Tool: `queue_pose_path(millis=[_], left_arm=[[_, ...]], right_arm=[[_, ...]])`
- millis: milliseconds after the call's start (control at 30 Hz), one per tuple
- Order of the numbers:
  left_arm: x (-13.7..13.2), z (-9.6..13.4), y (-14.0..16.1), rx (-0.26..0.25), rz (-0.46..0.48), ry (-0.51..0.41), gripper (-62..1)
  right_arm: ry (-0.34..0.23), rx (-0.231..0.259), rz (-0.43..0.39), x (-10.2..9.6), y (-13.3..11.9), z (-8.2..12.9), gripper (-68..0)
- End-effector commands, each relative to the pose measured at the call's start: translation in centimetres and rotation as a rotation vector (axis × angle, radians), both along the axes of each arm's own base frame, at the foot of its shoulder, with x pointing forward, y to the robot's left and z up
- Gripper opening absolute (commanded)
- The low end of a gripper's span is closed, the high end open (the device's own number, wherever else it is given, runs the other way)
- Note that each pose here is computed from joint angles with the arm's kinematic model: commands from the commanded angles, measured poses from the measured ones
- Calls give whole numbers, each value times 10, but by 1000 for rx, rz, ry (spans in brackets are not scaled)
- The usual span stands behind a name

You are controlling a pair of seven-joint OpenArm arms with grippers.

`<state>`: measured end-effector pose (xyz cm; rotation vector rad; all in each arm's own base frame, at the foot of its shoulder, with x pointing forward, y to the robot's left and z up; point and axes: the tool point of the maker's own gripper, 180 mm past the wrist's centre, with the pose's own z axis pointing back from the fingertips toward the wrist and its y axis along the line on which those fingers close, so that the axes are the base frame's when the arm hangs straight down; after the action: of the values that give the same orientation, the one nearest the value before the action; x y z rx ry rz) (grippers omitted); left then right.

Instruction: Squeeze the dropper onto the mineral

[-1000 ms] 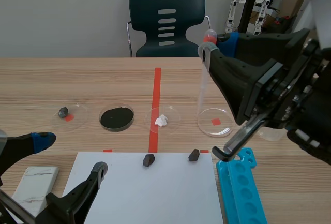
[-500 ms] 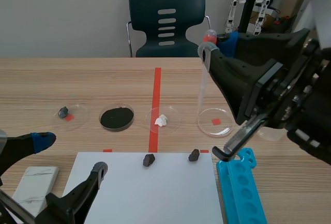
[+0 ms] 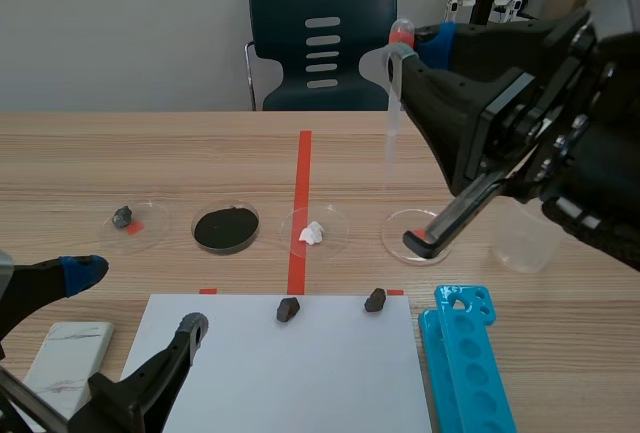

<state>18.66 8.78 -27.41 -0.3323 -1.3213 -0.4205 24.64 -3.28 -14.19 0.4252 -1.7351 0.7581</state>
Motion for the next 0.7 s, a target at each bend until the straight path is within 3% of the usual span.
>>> queue_pose_path(millis=[0, 367, 667], left_arm=[[3, 11, -2, -19, 0, -33, -7], [3, 11, -2, -19, 0, -33, -7], [3, 11, -2, -19, 0, -33, -7]], right_arm=[[-10, 12, -2, 6, -1, 2, -579], [26, -8, -4, 46, 0, -27, -579], [63, 33, -46, 90, 2, -44, -579]])
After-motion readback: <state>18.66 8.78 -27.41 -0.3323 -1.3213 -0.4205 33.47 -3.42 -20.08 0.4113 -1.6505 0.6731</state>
